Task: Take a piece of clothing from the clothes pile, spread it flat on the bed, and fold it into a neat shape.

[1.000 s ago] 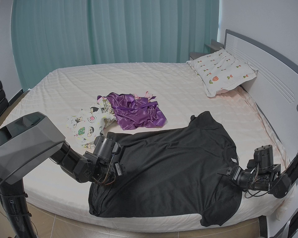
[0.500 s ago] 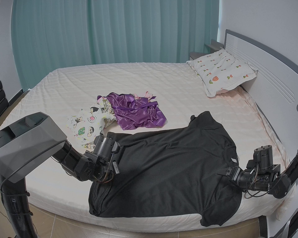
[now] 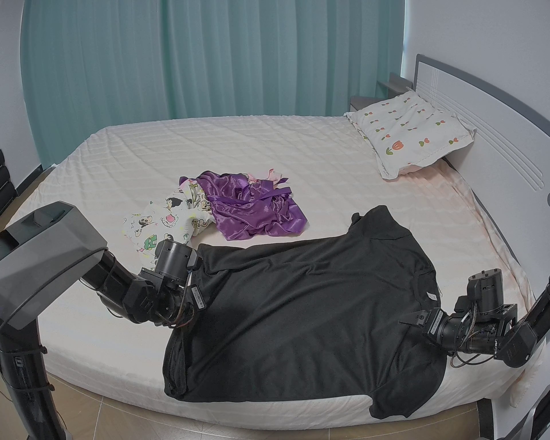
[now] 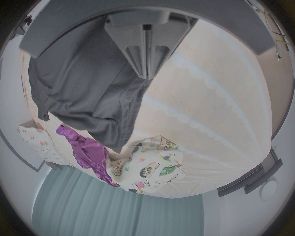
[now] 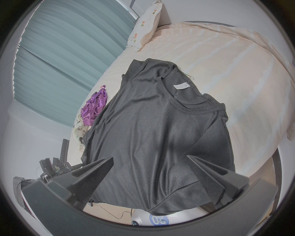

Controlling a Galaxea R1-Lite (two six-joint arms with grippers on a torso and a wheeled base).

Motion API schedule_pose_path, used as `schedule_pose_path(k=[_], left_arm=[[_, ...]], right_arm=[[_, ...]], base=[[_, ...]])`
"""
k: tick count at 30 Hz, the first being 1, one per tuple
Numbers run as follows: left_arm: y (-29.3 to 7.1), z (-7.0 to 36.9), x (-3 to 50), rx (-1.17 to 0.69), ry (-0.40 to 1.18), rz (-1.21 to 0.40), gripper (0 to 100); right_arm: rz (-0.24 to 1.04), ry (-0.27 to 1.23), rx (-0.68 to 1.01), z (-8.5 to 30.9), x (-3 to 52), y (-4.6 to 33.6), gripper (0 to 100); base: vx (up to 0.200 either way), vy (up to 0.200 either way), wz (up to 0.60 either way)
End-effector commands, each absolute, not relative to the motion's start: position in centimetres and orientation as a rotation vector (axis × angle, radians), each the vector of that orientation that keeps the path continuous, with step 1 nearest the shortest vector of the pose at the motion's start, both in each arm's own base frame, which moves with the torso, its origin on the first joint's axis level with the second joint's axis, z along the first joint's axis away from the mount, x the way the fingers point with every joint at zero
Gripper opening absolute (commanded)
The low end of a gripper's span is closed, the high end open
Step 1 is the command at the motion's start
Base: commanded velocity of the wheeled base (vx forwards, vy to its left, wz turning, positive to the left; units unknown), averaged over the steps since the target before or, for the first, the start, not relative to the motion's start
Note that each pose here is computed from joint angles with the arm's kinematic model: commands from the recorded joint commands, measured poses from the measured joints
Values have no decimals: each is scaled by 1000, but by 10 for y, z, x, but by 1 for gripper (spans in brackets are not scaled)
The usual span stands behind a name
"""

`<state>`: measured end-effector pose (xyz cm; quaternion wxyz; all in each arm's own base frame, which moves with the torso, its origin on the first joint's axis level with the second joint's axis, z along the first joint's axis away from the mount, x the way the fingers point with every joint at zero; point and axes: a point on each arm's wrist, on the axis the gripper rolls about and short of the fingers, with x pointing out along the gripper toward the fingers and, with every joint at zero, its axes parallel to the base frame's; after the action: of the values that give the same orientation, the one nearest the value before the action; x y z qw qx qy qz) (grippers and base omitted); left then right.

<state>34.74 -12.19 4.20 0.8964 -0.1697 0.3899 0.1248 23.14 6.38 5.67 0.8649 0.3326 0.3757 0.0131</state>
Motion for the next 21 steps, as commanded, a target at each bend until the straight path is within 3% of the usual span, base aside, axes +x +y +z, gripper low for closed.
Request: schedule_pose_path(k=[1, 21], left_arm=[[-113, 44, 353, -370, 795, 279, 0], [-77, 45, 371, -465, 799, 293, 0]], right_arm=[[28, 788, 697, 56, 231, 64, 100], [26, 789, 698, 56, 232, 63, 100]], base=[[0, 0, 0], [0, 0, 0]])
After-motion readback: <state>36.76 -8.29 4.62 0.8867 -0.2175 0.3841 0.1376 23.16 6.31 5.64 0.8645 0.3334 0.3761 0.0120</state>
